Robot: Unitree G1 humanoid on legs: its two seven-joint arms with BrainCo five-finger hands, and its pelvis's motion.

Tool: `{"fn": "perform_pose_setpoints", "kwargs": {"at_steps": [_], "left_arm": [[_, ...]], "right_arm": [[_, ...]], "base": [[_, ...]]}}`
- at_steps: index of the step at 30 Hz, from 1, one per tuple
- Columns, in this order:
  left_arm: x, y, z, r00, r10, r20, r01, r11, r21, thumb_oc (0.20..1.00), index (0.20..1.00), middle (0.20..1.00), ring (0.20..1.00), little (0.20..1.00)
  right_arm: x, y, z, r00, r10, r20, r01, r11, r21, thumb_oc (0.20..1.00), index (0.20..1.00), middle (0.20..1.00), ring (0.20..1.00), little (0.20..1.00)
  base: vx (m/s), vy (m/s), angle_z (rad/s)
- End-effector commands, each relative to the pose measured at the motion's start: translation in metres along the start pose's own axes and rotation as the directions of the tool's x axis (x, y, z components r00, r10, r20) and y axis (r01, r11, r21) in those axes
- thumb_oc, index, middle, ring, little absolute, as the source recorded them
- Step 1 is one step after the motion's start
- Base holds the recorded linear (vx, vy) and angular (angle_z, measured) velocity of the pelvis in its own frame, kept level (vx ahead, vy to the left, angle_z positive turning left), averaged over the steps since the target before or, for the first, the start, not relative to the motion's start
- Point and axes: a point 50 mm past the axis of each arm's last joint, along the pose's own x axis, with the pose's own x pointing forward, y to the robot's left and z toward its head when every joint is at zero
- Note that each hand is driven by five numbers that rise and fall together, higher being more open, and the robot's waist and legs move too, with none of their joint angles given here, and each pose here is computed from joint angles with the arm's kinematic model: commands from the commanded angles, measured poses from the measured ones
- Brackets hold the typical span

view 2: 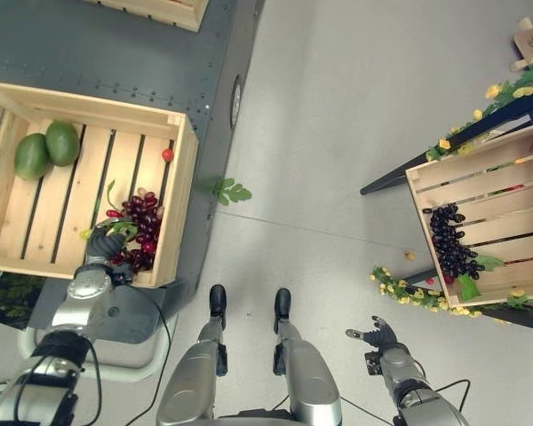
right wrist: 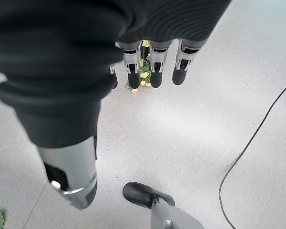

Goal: Pick up the fruits from the basket on one side to the basket on the other side

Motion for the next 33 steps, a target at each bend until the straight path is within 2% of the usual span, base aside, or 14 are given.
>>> {"fn": "perform_pose_setpoints", "kwargs": {"at_steps": [1,10,25,33], "left_arm": [[0.002,-0.009,0.02,0.994,-0.021,0.11,0.033,0.994,-0.105,0.2,0.2,0.2,0.2,0.2],[-0.005,-0.006,0.027,0.987,-0.02,0.159,0.053,0.978,-0.203,0.2,0.2,0.2,0.2,0.2],[-0.005,-0.006,0.027,0.987,-0.028,0.159,0.056,0.982,-0.179,0.2,0.2,0.2,0.2,0.2],[-0.007,-0.008,0.033,0.982,-0.032,0.188,0.073,0.974,-0.216,0.2,0.2,0.2,0.2,0.2]], "right_arm": [[-0.004,-0.003,-0.017,0.999,-0.006,-0.037,0.007,1.0,0.026,1.0,1.0,1.0,1.0,1.0],[-0.004,-0.004,-0.018,0.999,-0.006,-0.046,0.008,1.0,0.029,1.0,1.0,1.0,1.0,1.0],[-0.004,-0.005,-0.018,0.999,-0.007,-0.044,0.009,1.0,0.028,1.0,1.0,1.0,1.0,1.0],[-0.004,-0.004,-0.018,0.999,-0.008,-0.044,0.009,0.999,0.033,1.0,1.0,1.0,1.0,1.0]], "base": [[0.0,0.0,0.0],[0.0,0.0,0.0],[0.0,0.0,0.0],[0.0,0.0,0.0]]}}
